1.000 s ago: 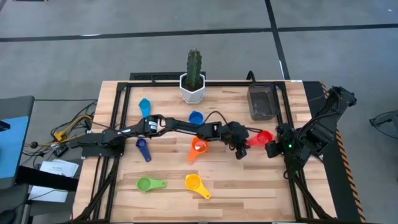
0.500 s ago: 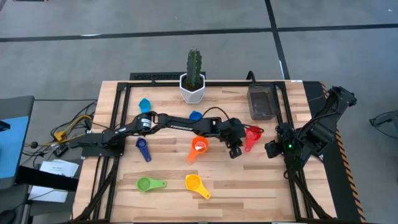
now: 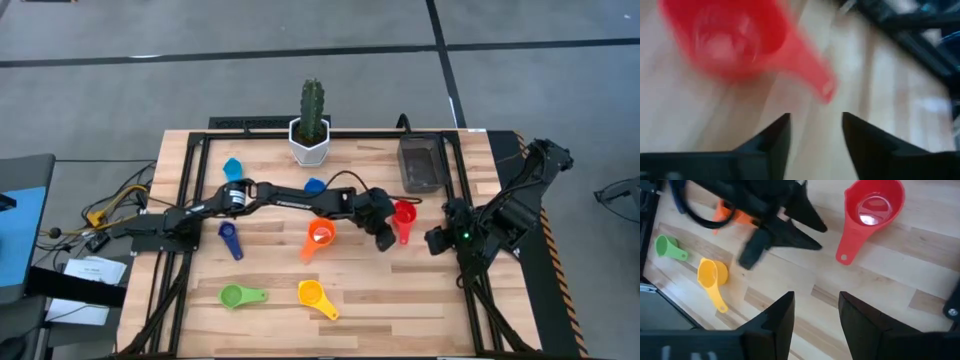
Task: Nest measuring cups in basket
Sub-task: Stack the red measuring cup on top of the orange measuring cup
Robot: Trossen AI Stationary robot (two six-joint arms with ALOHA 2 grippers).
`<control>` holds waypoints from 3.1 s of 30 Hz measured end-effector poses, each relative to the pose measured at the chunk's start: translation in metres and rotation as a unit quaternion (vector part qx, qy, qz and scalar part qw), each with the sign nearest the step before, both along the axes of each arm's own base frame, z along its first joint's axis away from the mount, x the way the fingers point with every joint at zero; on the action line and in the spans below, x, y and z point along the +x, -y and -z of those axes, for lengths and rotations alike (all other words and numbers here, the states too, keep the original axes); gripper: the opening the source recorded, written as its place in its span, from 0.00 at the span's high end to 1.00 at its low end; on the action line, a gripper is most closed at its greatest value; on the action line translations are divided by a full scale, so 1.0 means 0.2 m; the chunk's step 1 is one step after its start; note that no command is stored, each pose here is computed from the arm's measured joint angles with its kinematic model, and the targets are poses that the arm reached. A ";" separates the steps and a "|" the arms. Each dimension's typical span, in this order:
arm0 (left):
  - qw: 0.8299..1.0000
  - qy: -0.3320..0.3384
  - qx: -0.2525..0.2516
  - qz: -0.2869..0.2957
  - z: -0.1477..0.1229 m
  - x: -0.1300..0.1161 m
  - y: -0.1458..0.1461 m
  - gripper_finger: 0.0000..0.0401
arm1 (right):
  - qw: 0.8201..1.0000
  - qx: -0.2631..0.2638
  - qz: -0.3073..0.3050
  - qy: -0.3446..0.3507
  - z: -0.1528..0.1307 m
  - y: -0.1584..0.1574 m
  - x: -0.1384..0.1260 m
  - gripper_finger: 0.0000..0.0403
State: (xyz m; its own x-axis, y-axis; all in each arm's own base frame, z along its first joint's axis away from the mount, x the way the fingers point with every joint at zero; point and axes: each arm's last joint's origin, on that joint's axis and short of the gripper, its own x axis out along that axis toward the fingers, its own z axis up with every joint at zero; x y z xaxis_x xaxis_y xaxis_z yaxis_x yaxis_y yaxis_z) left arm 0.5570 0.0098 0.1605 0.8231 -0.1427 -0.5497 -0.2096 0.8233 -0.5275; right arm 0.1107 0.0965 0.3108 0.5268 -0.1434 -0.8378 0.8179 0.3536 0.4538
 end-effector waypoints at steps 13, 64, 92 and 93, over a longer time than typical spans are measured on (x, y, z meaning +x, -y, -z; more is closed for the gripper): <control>0.998 0.057 -0.024 -0.024 0.03 0.05 -0.01 0.20 | 0.999 -0.015 0.040 -0.033 0.05 -0.05 0.02 0.56; 0.998 0.032 -0.050 -0.022 0.19 0.05 -0.08 0.43 | 0.993 -0.059 0.084 -0.056 0.80 0.13 0.11 0.97; 0.994 0.084 -0.063 0.016 0.14 0.06 -0.12 0.51 | 0.999 -0.038 0.037 0.011 0.67 0.21 0.10 0.97; 0.994 0.084 -0.063 0.016 0.14 0.06 -0.12 0.51 | 0.998 -0.037 0.039 0.014 0.67 0.21 0.10 0.97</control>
State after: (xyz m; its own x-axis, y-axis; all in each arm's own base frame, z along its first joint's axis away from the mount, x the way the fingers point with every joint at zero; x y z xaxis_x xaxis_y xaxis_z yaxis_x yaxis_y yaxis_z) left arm 0.5697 0.0343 0.1334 0.8959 -0.2296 -0.3803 -0.0840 0.7532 -0.6525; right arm 0.1300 0.0542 0.1770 0.5346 -0.2452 -0.8088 0.8316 0.3229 0.4518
